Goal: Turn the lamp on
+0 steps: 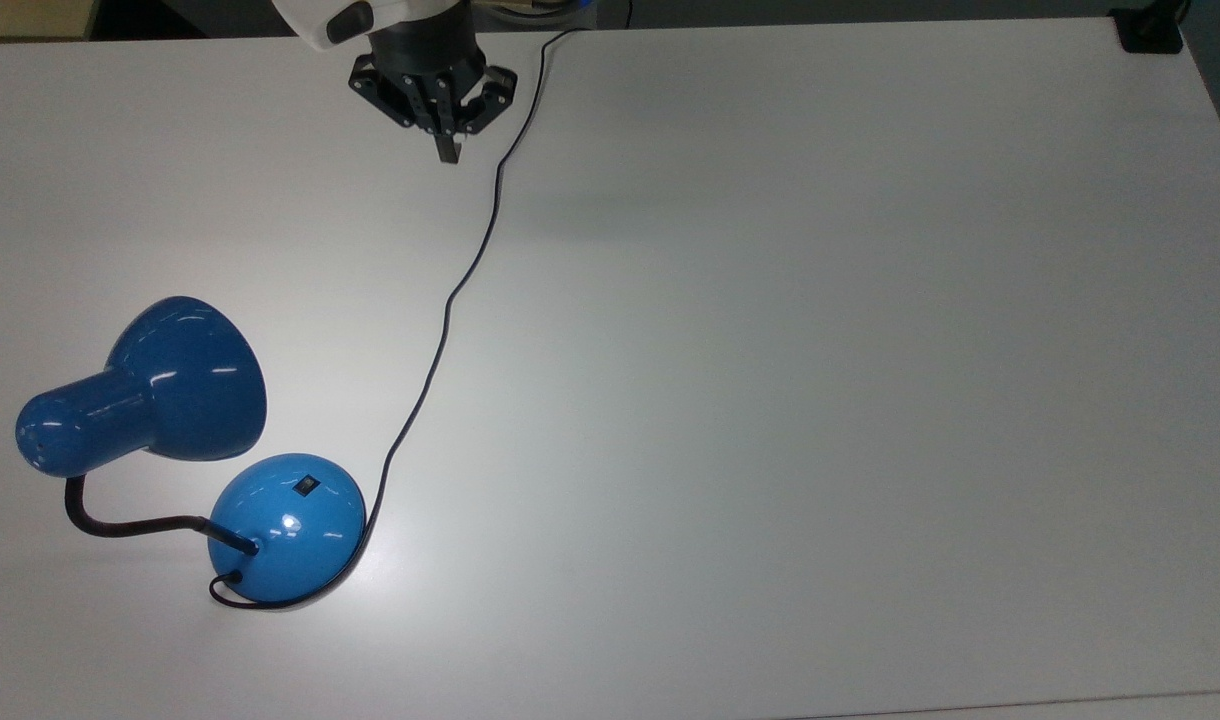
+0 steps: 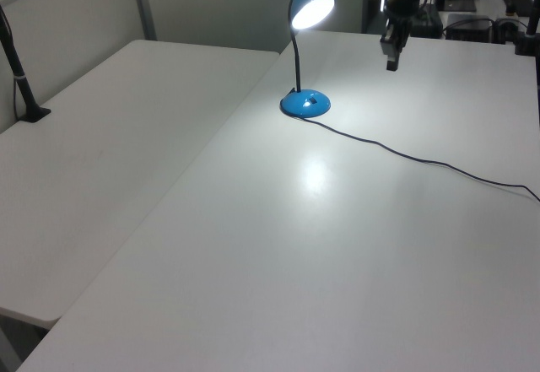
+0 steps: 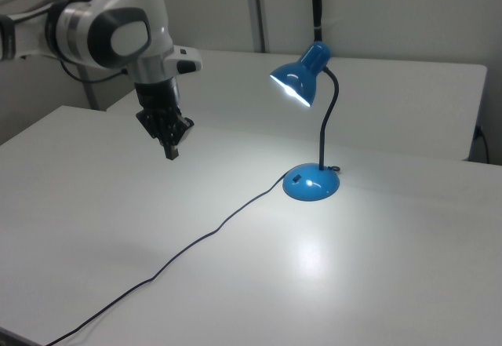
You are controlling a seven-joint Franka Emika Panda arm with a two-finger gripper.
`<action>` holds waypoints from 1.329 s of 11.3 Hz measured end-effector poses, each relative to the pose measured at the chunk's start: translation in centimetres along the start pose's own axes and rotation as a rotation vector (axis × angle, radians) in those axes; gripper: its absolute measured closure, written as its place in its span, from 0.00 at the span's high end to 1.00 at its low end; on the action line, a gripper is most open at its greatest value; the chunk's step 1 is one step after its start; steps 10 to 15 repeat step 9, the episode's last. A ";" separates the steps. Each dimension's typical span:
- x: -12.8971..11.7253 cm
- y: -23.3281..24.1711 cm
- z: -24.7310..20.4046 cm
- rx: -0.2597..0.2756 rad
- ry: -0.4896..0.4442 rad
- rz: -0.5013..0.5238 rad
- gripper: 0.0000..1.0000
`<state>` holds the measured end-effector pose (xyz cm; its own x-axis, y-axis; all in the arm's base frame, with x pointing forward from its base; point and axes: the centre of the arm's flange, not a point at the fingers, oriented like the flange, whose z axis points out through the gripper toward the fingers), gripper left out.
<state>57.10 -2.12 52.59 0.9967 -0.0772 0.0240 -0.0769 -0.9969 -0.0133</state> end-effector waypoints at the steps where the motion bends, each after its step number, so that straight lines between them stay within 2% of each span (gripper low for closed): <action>1: -0.7 0.2 -1.4 0.006 -0.049 -0.042 0.07; 2: -1.0 0.6 -2.9 0.009 -0.077 -0.058 0.12; 3: -1.1 0.9 -4.2 0.010 -0.084 -0.071 0.24; 8: -1.5 0.1 -4.8 0.009 -0.117 -0.108 0.99; 15: -1.6 0.0 -4.8 0.009 -0.123 -0.109 1.00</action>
